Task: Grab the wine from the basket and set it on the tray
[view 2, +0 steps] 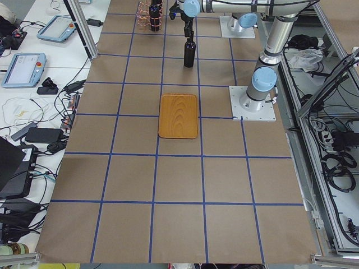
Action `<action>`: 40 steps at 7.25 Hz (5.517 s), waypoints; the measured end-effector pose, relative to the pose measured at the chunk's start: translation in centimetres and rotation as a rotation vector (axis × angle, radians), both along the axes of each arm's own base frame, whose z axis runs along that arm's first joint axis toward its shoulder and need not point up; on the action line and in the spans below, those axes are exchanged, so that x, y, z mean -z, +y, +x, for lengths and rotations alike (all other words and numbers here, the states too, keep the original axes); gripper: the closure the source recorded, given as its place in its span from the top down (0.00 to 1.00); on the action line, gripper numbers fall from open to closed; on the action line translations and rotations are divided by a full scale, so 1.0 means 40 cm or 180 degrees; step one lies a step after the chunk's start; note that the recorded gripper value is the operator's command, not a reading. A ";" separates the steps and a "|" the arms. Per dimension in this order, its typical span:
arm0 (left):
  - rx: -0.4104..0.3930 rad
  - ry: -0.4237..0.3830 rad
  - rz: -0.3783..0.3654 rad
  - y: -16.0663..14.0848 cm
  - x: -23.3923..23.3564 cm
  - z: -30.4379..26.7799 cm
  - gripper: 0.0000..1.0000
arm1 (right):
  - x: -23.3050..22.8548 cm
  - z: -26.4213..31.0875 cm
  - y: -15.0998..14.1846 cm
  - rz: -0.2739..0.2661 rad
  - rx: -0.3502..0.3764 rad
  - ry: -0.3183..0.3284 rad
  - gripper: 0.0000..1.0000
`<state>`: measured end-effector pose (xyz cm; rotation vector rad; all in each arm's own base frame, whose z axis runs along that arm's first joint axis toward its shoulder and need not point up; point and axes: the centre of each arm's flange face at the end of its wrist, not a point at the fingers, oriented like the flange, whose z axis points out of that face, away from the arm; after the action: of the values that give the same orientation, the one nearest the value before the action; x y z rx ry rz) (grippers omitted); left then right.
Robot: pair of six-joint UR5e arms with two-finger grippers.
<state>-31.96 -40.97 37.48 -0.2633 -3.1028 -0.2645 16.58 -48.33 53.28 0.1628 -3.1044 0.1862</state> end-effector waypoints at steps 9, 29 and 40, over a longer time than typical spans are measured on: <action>-0.0012 0.0017 0.0015 -0.003 -0.041 0.016 0.00 | 0.015 0.007 0.008 0.0156 -0.0088 -0.0120 1.00; -0.0410 -0.0048 0.0127 -0.230 -0.032 1.059 1.00 | 0.056 -0.016 0.007 0.0250 0.0027 -0.0101 1.00; -0.0483 0.0080 -0.0714 -0.205 -0.333 0.553 1.00 | 0.056 -0.048 -0.003 0.0246 0.0111 -0.0065 1.00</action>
<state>-9.85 -49.18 50.78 -0.0323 -3.1050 0.0896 14.66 -48.46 51.03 0.1093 -3.1341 0.0673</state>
